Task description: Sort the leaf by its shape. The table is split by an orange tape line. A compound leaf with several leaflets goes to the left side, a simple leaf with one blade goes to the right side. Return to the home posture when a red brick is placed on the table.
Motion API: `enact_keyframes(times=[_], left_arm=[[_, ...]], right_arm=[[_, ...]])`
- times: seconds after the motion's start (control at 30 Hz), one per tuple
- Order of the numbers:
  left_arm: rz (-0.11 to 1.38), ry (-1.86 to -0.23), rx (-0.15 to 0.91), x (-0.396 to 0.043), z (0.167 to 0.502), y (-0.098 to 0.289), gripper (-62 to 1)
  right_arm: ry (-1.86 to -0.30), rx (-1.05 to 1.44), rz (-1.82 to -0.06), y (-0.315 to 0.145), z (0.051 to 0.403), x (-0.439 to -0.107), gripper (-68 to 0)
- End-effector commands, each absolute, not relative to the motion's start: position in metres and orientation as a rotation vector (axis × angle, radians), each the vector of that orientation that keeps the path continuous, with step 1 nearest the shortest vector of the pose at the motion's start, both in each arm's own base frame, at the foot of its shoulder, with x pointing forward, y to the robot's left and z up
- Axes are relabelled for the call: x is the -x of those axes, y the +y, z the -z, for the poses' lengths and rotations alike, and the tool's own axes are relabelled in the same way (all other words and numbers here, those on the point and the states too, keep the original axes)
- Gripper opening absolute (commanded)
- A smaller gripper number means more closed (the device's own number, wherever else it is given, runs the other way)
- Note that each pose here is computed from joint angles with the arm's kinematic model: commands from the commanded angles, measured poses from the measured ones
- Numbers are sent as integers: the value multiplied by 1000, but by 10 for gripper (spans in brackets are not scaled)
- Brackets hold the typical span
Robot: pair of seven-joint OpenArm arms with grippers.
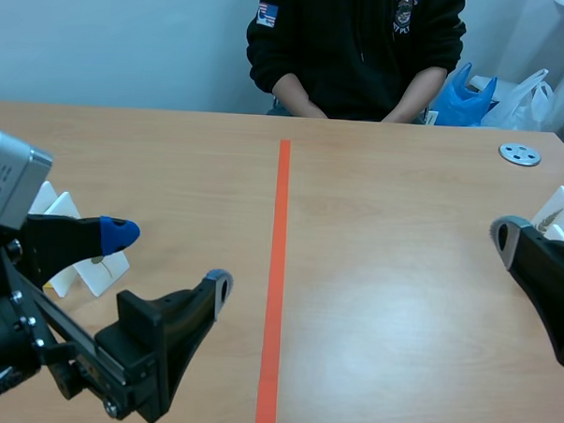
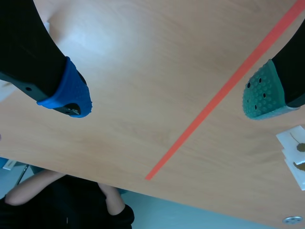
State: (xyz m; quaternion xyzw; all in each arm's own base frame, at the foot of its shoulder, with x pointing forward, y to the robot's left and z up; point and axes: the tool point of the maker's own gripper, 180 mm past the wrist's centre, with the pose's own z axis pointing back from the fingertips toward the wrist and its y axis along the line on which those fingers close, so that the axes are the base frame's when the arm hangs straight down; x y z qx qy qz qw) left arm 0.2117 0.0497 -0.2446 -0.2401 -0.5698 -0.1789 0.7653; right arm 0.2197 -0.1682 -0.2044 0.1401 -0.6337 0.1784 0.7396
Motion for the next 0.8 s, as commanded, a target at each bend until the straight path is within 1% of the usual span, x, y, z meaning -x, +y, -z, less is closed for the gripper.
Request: enact_keyframes(times=[0.0, 0.27, 0.5, 0.77], left_arm=[[375, -1281, 516, -219, 235, 54, 14], [358, -1272, 450, -225, 236, 68, 14], [373, -1294, 456, -225, 225, 64, 14], [373, -1294, 455, -225, 225, 64, 14]], right_arm=[[-1416, -310, -381, -171, 196, -220, 4], [-1405, -307, -377, -173, 197, -218, 4], [-1406, -306, -377, -173, 197, -219, 4], [-1406, -306, -377, -173, 197, -219, 4]])
